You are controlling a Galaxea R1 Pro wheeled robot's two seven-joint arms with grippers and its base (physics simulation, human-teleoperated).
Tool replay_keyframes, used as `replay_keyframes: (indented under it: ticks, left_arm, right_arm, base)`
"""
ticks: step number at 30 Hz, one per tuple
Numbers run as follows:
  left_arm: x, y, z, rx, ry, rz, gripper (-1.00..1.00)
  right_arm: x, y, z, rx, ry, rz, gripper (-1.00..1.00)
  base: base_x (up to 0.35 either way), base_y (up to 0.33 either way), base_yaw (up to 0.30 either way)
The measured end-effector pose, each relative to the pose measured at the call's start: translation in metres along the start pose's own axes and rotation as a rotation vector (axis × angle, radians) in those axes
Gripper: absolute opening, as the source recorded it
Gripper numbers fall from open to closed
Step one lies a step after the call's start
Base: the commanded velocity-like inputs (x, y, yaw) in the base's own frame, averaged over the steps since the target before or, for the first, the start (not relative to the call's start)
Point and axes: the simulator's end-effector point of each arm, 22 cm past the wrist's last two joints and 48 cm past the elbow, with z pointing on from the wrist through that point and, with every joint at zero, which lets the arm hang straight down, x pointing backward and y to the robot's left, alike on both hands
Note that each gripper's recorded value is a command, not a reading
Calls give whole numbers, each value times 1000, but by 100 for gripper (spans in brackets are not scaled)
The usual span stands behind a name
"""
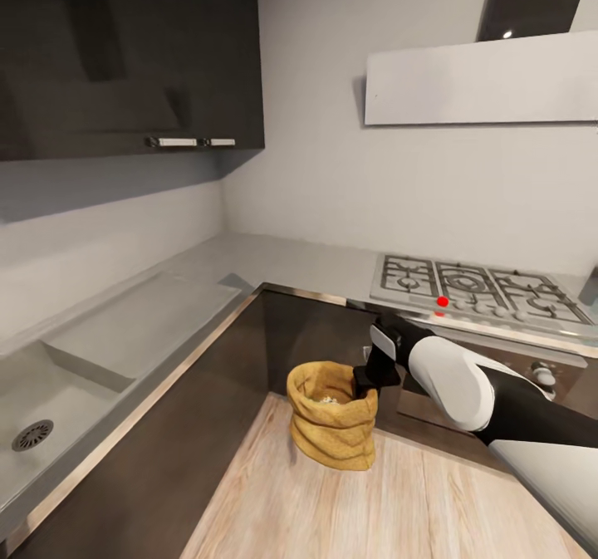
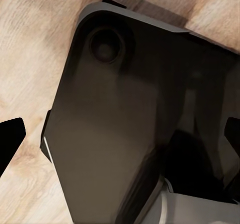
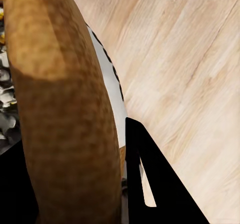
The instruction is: In the kitchen, take the popcorn bag from the countertop, put it into the microwave, and heat it until the popcorn is cooked so the cooked popcorn ends up inside the bag.
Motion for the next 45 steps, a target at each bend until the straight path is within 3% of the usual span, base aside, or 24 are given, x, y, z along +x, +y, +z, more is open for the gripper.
replay_keyframes:
  ticks: [30, 45]
  left_arm:
    - [-14, -5, 0, 14, -37, -2, 100]
    - [-14, -6, 0, 14, -37, -2, 100]
  right_arm:
    - [-2, -23, -23, 18, -39, 32, -100]
    - [-6, -66, -27, 52, -69, 84, -100]
  base:
    - [0, 0, -1]
    - [0, 0, -239]
